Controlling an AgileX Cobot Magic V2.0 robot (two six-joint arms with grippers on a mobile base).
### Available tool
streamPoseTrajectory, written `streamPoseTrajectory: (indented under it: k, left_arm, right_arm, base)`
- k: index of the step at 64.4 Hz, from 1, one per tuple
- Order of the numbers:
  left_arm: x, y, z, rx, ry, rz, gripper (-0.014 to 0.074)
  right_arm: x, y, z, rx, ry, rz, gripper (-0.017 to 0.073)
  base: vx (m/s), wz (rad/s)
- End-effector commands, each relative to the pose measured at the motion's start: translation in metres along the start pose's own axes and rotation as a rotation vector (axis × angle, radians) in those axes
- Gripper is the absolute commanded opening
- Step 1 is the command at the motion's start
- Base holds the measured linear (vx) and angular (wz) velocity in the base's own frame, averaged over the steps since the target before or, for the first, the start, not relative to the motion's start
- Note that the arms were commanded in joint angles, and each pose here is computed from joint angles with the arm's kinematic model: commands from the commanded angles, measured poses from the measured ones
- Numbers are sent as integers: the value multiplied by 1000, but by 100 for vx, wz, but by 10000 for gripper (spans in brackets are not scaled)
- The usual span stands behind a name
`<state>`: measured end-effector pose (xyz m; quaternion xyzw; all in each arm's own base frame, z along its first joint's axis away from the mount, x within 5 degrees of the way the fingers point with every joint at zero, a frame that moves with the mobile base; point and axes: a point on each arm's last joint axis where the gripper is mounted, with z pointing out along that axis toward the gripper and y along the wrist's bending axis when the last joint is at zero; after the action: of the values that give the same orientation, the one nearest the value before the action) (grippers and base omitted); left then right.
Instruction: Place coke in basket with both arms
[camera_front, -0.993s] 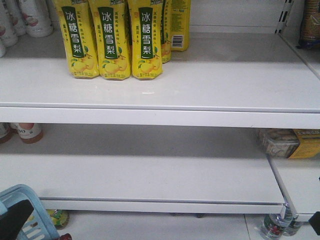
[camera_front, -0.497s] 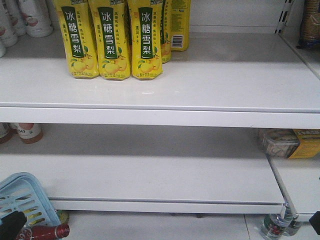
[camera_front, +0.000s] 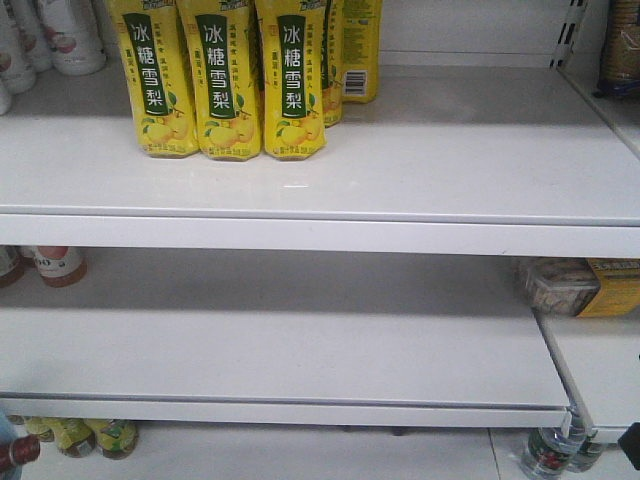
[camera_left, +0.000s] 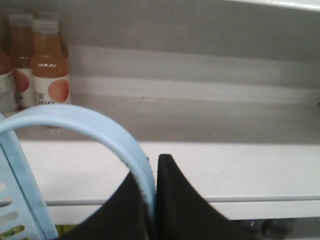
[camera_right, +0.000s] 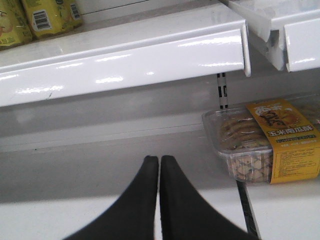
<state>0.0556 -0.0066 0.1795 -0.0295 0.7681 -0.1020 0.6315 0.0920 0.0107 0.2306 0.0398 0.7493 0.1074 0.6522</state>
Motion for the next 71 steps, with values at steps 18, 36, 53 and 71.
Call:
streamPoseTrajectory:
  k: [18,36,53,71]
  left_arm:
    - [-12,0,-2,-11,-147,56,-6]
    - [-13,0,-2,-30,-161,179,-6]
    - [-15,0,-3,-21,-184,167,-6]
    - [-19,-2,-4,-7,-229,157,-6]
  right_arm:
    - [-11,1,0,14,-49,-70,-4]
    - [-11,1,0,14,-49,-70,-4]
    - [-11,1,0,14,-49,-70,-4]
    - [-11,1,0,14,-49,-70,-4]
  base:
    - [0,0]
    - [0,0]
    - [0,0]
    - [0,0]
